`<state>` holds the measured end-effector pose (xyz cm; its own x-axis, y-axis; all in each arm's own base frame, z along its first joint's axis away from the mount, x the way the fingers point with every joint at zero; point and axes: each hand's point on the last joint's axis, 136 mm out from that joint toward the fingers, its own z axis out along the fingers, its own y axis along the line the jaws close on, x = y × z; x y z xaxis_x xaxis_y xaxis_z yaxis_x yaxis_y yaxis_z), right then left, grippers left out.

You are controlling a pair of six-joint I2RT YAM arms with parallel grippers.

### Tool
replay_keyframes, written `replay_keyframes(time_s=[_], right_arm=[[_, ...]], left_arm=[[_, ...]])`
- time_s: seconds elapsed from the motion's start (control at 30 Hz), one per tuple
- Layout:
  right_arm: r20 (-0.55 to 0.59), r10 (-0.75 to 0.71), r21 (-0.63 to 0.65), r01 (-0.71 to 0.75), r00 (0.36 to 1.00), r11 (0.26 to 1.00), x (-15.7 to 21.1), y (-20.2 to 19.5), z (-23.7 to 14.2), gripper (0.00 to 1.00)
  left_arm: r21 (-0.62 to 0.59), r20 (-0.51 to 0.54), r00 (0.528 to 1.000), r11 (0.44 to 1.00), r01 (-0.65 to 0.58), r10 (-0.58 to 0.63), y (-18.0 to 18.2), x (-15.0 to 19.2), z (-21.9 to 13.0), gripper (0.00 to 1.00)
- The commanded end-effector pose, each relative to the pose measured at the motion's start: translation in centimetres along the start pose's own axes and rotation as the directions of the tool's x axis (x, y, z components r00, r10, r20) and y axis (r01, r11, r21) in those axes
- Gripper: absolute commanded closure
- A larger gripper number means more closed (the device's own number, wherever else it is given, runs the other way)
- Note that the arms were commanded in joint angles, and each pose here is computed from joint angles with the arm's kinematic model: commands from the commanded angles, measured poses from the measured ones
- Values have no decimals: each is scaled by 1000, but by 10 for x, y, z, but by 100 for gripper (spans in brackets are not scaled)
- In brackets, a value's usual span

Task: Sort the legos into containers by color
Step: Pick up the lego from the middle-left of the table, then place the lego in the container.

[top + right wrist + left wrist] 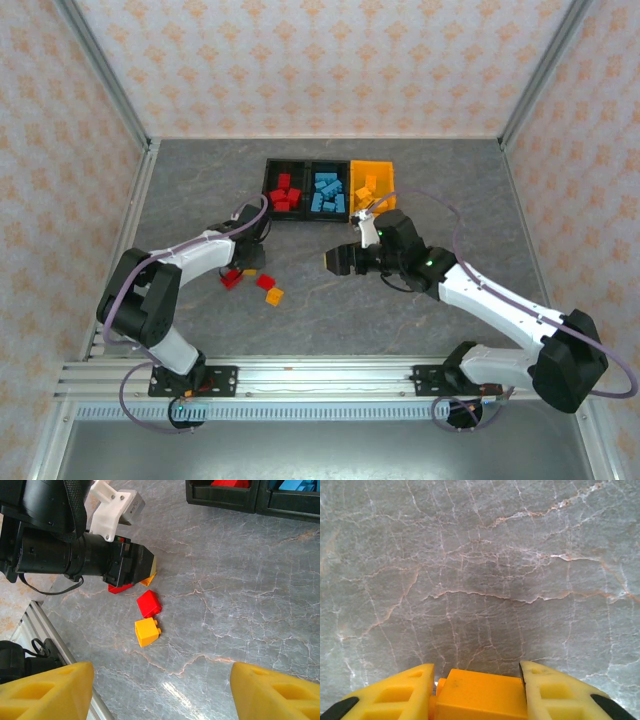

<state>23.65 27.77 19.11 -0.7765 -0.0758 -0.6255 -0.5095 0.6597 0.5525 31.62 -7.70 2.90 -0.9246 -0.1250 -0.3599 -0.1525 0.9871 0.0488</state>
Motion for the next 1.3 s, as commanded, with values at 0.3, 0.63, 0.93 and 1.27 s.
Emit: replay_keyframes(time_s=[0.3,0.63,0.93,1.27], right_arm=[[23,60,53,-61,998,997,-4,-21,-1,29],[137,204,215,-230,969,949,-20,-80,-31,29],[331,347,356,-456,878,815,-21,-142,-77,28],[402,390,347,-532,828,773,-9,-161,-96,28]], left_arm=[[139,101,993,989,43,-57,-26,-34,-47,71],[268,210,977,963,-20,-38,-102,-74,-96,71],[353,291,957,931,-93,-15,-200,-113,-119,71],[379,326,945,913,-150,20,-289,-157,-108,71]])
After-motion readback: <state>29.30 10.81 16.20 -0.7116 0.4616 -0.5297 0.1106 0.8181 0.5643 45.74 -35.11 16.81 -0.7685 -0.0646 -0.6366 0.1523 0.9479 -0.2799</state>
